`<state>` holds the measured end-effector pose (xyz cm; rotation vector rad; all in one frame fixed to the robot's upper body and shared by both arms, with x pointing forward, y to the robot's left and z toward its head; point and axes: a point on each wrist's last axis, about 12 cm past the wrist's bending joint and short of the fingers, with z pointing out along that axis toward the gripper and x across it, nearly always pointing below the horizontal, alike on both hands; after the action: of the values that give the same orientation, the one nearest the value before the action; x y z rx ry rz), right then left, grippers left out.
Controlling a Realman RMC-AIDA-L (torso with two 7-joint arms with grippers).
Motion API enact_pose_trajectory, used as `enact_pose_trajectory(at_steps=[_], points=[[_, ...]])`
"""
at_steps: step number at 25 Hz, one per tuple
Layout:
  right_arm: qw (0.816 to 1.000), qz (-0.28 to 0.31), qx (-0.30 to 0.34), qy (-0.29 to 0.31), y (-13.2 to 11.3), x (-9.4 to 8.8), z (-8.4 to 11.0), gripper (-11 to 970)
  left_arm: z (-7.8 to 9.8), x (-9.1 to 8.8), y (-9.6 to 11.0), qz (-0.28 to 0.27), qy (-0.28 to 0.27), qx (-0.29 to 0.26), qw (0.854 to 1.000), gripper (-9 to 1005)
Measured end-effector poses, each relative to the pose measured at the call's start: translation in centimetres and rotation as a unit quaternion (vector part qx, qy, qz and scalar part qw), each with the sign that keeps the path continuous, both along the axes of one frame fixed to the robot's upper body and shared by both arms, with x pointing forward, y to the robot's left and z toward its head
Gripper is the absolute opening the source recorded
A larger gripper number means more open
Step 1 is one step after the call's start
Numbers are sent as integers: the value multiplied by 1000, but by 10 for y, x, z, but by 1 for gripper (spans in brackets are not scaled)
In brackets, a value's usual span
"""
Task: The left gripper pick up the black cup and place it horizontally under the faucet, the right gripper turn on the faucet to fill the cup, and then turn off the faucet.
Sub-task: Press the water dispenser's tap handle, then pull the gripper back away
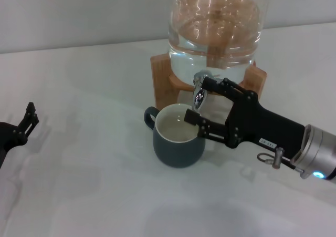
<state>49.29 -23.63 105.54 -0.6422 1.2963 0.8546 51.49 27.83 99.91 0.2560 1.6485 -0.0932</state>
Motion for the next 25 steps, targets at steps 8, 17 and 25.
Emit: enact_pose_trajectory(at_steps=[8,17,25], points=[[1000,18,17,2,2,-16,-4,868,-1,0,1,1,2,2,1000,886],[998,10,50,-22,-16,-26,5,868,-3,-2,3,4,8,3,1000,886],[994,-73,68,-43,-51,-18,13,868,-3,-3,5,8,8,4,1000,886]])
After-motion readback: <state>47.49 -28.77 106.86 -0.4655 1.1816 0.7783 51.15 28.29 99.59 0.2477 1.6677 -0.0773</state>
